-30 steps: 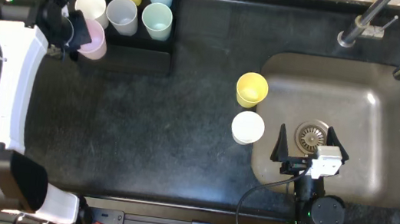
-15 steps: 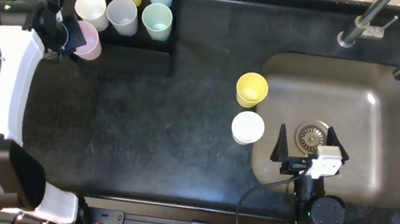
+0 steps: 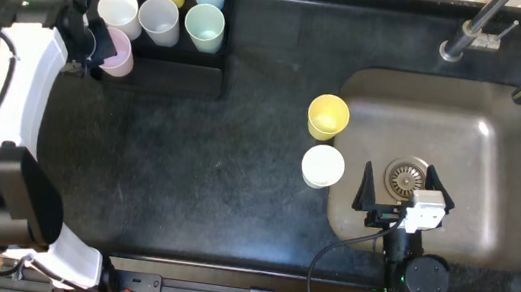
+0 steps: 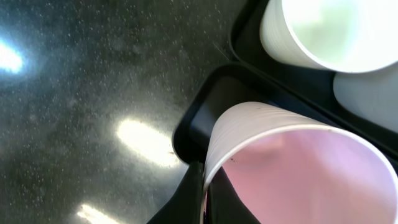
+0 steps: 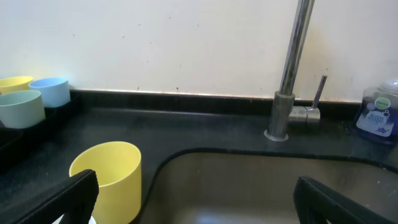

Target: Store Cups

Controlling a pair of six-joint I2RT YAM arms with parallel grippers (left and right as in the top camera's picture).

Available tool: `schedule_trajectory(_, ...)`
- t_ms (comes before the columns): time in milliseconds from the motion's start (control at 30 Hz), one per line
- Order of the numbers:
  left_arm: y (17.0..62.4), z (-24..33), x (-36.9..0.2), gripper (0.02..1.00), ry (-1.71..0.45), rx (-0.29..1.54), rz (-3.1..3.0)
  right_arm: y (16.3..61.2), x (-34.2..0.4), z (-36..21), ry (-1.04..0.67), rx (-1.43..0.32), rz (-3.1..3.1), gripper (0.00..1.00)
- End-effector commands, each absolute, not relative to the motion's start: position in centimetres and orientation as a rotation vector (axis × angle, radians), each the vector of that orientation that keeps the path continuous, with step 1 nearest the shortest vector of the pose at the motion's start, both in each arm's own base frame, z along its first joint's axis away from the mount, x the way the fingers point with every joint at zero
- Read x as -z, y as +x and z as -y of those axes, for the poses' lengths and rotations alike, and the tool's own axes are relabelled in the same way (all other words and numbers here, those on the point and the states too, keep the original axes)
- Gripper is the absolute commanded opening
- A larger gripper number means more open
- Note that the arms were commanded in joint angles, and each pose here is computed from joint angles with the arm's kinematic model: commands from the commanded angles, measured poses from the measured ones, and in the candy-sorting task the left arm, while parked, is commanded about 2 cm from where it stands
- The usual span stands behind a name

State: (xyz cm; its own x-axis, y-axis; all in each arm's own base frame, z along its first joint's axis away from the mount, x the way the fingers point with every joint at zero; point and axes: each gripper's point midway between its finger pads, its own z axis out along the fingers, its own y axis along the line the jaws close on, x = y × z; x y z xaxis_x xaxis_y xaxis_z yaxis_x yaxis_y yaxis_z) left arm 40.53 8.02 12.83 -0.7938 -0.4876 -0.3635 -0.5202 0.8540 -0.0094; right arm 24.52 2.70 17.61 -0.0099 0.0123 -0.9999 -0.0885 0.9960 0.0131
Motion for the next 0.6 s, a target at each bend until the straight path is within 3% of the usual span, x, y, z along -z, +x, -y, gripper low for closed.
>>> schedule_trajectory(33, 40.6, -9.2, -11.8, 0.056, -0.800, -0.163, -2.672, 24.6, -17.2, -2.6, -0.059, -0.073, -1.581, 0.998)
schedule_trajectory(600, 41.5, -9.1, -10.0, 0.102, -0.799, -0.150, -2.686, 24.6, -17.2, -2.6, -0.059, -0.073, -1.581, 0.998)
